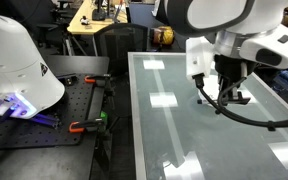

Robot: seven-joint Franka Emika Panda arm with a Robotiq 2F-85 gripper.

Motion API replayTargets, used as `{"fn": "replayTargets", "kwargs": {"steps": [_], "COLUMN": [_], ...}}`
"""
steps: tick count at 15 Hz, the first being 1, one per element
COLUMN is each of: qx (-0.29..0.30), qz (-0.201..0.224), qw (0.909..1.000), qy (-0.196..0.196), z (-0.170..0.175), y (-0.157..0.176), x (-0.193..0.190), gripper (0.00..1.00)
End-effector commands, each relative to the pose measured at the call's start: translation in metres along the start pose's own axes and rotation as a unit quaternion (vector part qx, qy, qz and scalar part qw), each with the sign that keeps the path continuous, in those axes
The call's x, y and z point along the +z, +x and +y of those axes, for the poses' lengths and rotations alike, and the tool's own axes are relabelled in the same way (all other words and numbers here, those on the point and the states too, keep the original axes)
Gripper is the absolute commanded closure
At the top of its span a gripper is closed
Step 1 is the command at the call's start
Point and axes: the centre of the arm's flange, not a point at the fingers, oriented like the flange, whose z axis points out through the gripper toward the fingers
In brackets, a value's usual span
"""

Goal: Take the marker from the bowl and put it on the table

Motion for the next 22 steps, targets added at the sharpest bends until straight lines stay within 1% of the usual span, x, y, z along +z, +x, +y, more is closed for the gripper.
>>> {"fn": "replayTargets", "kwargs": {"steps": [1,5,10,19,20,21,22], "qx": [-0.007,-0.009,-0.012,-0.003,-0.003,-0.003,-0.003], "qz": [-0.003,-0.015,-0.045,-0.108,-0.111,-0.115,-0.117], "qw": [0.9999,0.9997,0.9986,0.9939,0.9935,0.9931,0.9928], "qy": [0.014,0.018,0.026,0.025,0.025,0.025,0.024], "z": [0.032,0.052,0.059,0.055,0.054,0.054,0.053], "y": [0.011,0.017,0.022,0.021,0.022,0.023,0.024], "x": [-0.007,-0.003,0.023,0.071,0.074,0.076,0.077], "gripper": [0.95,0.95,0.95,0.95,0.91,0.56,0.56]}}
